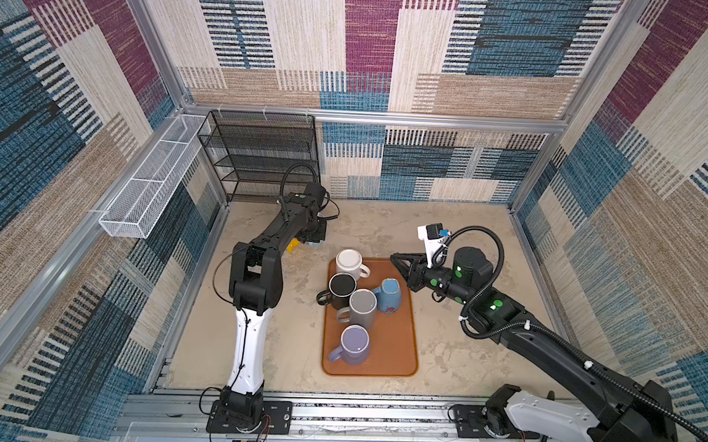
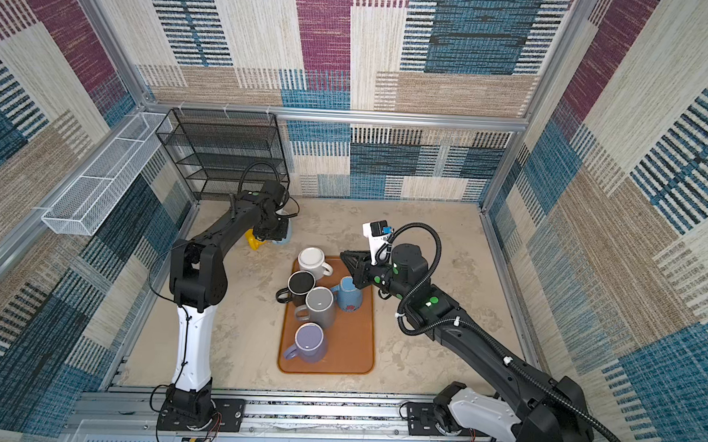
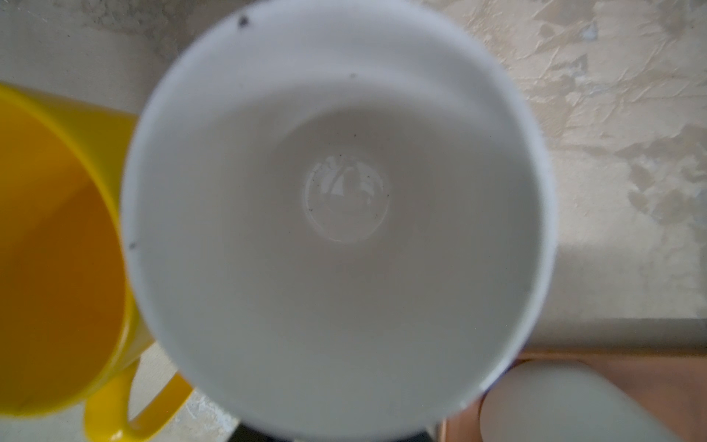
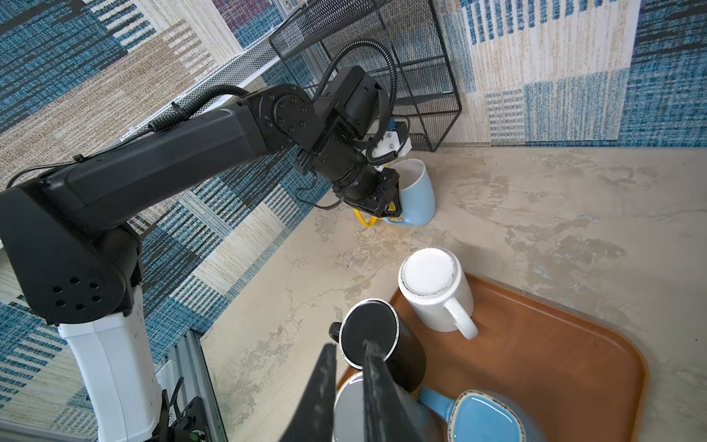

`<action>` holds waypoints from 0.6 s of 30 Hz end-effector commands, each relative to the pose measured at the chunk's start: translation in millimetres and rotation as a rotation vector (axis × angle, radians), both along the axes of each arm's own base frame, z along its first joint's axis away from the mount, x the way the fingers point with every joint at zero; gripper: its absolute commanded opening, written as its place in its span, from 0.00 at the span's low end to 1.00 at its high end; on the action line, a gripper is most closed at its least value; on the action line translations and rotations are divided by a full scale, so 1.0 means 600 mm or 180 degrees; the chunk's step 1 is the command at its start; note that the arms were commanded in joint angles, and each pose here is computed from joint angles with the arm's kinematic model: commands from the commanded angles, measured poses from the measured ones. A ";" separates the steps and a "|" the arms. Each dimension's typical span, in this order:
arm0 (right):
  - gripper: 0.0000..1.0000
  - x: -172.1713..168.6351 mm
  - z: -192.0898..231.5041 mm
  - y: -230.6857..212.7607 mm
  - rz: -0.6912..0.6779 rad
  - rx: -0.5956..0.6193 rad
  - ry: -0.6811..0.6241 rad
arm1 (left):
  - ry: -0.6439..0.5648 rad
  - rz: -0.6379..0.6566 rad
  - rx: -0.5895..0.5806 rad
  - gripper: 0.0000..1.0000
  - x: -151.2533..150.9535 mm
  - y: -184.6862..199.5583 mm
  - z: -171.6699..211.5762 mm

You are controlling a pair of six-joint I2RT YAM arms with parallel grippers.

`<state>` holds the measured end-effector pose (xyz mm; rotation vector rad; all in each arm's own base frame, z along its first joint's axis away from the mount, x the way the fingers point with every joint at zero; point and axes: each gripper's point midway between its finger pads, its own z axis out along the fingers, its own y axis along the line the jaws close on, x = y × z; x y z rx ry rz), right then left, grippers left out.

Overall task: Turn the mug right side up
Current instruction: 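Lower the light blue mug upright beside the yellow mug with the left gripper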

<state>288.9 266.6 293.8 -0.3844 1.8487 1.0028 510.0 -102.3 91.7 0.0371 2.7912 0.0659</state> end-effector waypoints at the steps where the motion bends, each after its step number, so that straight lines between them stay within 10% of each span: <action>1: 0.18 0.000 0.007 -0.002 -0.0018 0.0022 -0.0057 | 0.0053 0.0013 -0.0042 0.40 -0.008 -0.001 0.002; 18: 0.18 0.002 -0.003 -0.004 -0.0047 -0.0022 -0.0028 | -0.0109 -0.0035 -0.0101 0.50 -0.024 -0.002 0.060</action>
